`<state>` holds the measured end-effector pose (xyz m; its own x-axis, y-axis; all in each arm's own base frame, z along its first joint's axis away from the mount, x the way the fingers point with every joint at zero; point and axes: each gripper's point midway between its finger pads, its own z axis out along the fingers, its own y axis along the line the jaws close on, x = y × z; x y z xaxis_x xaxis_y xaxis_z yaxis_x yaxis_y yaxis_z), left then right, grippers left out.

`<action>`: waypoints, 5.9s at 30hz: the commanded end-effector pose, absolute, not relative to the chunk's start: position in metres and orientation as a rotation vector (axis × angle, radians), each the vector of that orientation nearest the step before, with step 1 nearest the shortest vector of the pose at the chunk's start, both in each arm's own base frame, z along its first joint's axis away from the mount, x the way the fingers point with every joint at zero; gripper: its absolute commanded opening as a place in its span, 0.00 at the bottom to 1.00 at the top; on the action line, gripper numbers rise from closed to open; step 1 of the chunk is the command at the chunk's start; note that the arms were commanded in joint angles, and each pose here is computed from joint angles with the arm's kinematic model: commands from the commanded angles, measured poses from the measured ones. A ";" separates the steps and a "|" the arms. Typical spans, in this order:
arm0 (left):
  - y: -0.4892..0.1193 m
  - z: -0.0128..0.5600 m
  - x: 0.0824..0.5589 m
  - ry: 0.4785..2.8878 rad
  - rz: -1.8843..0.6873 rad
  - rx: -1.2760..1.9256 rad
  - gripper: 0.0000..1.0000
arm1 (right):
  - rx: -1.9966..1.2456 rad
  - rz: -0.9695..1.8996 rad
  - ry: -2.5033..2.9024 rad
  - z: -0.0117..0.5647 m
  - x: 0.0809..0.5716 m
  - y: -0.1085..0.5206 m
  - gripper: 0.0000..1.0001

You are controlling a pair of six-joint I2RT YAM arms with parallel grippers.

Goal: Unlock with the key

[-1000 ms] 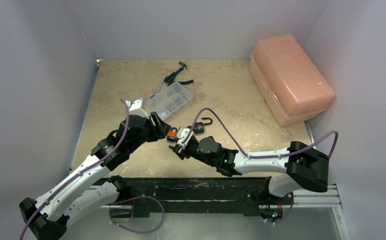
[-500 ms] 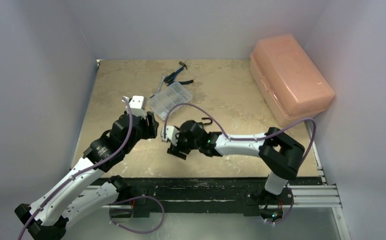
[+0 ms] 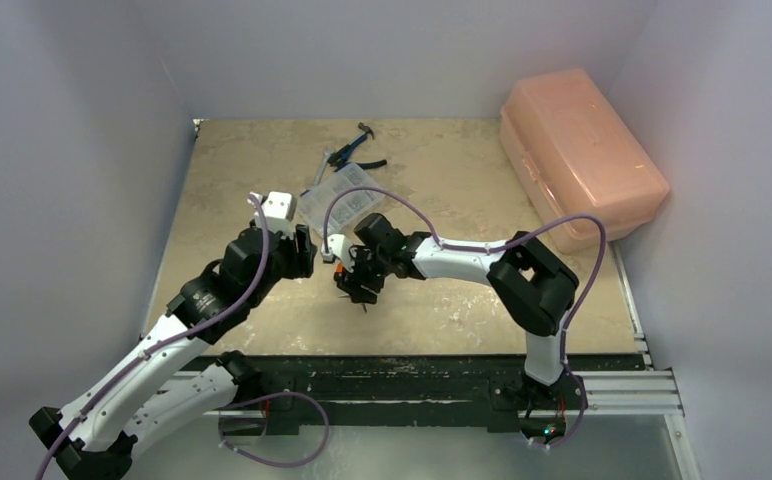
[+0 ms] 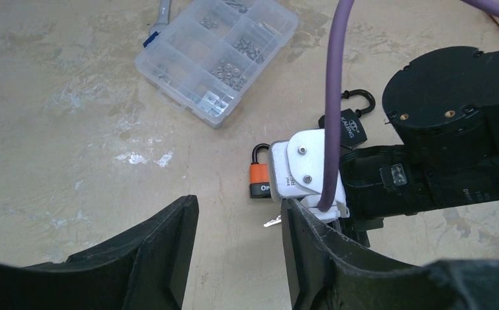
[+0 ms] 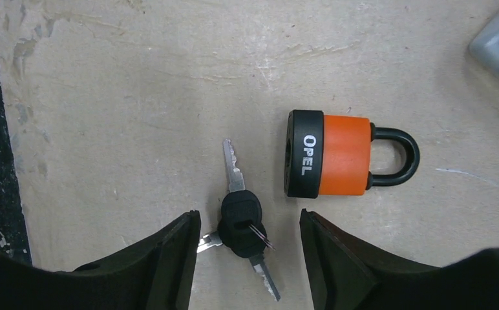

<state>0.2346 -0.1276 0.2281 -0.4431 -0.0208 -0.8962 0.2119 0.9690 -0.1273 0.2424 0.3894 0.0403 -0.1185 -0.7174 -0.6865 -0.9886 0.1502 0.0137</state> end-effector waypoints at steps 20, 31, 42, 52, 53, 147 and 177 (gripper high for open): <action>-0.120 0.246 0.235 1.948 -0.263 0.105 0.56 | -1.595 0.604 1.913 0.025 0.255 0.393 0.31; -0.120 0.247 0.234 1.947 -0.265 0.106 0.56 | -1.583 0.649 1.868 0.049 0.249 0.395 0.01; -0.130 0.281 0.216 1.806 -0.449 0.151 0.58 | -1.355 1.000 1.658 0.131 0.199 0.393 0.00; -0.167 0.316 0.184 1.649 -0.774 0.291 0.55 | -1.045 1.211 1.411 0.238 0.174 0.378 0.00; -0.171 0.317 0.183 1.650 -0.800 0.293 0.55 | -1.006 1.189 1.393 0.246 0.177 0.375 0.00; -0.243 0.366 0.166 1.342 -1.301 0.395 0.00 | -0.706 1.452 1.135 0.384 0.152 0.310 0.90; -0.243 0.380 0.146 1.283 -1.337 0.500 0.00 | -0.907 1.785 1.040 0.373 0.122 0.327 0.30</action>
